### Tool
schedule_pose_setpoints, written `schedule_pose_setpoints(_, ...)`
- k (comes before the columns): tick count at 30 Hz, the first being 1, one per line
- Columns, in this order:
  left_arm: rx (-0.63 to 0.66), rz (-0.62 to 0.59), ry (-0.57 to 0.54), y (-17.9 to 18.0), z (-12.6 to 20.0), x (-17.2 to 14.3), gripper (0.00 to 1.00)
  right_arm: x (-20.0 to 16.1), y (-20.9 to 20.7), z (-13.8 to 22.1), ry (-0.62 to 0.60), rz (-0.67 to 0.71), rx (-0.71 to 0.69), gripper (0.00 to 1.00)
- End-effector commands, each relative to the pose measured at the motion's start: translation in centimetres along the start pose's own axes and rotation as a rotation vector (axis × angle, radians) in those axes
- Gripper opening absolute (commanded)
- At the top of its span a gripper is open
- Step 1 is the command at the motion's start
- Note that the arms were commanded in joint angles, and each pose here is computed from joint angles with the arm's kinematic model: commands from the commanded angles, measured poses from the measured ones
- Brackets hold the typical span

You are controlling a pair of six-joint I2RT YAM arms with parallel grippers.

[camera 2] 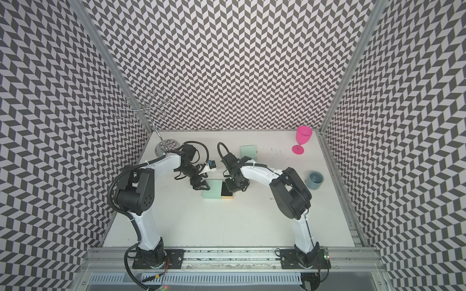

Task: Place the earrings into the drawer-style jewelry box
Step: Open the drawer in the jewelry box.

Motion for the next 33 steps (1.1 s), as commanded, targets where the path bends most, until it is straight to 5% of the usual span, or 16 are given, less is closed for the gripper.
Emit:
schedule_pose_setpoints(1, 0.015, -0.051, -0.017, -0.34, 0.63, 0.57, 0.89, 0.08, -0.06, -0.40, 0.022, 0.012, -0.037, 0.22)
schedule_pose_setpoints(33, 0.015, -0.052, -0.006, -0.38, 0.37, 0.20, 0.89, 0.07, -0.97, -0.15, 0.029, 0.011, -0.101, 0.20)
Point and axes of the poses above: each gripper's point midway between its finger pads, its own z axis back along the fingers, its own y axis along the line the jaws close on, x = y × z, the point moved 10 cm from there along z, back along the fingers, and after that the axes turned 15 degrees about z, right-handed, at the moved point
